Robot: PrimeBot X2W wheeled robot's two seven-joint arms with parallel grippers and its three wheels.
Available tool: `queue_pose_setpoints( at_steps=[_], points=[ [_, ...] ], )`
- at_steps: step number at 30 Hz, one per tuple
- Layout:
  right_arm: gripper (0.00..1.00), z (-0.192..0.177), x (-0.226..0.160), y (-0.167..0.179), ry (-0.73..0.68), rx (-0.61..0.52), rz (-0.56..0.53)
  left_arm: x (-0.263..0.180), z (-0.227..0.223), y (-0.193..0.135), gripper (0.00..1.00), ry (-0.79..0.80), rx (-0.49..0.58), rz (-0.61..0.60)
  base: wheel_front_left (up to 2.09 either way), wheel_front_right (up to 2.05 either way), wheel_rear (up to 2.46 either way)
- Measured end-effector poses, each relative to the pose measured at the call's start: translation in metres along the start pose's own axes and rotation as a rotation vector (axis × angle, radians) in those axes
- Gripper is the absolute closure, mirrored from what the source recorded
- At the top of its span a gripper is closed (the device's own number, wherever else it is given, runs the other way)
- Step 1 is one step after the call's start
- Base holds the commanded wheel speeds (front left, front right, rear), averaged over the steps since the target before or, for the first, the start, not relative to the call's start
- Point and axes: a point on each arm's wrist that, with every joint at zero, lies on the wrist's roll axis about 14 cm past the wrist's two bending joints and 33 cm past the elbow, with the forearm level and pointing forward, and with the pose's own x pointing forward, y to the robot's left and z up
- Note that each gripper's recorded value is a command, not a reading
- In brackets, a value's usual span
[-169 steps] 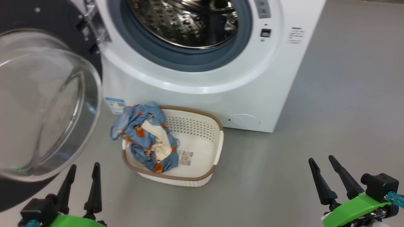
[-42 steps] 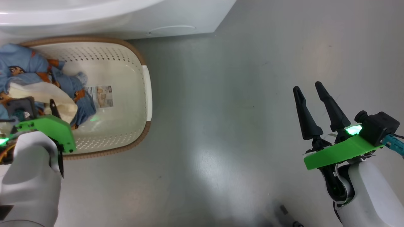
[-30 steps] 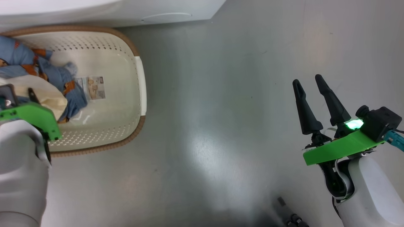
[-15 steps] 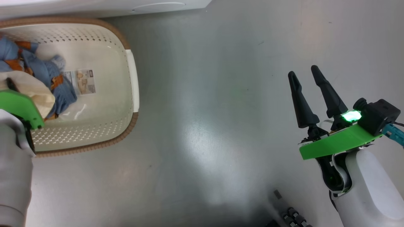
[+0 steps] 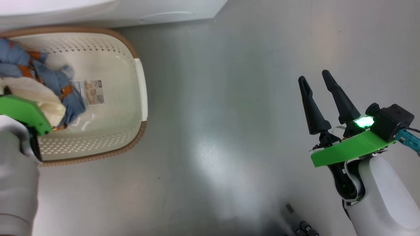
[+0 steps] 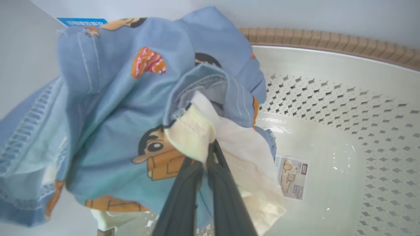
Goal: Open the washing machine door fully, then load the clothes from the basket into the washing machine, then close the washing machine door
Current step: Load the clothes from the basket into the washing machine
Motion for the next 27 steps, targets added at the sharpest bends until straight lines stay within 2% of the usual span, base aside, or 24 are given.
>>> queue_pose_setpoints(
  at_steps=[9,16,27],
  points=[
    [0.00,0.024,-0.005,0.013,-0.050,0.002,0.026,-0.031,0.012,-0.002,1.00,-0.076,-0.096,-0.028,0.00,0.00,0.00],
    [0.00,0.034,-0.026,0.019,-0.060,0.012,0.027,-0.065,0.036,-0.003,1.00,-0.194,-0.144,-0.065,0.00,0.00,0.00],
    [0.00,0.056,-0.064,0.027,-0.103,0.007,0.035,-0.132,0.066,-0.016,1.00,-0.376,-0.152,-0.192,0.00,0.00,0.00]
  ],
)
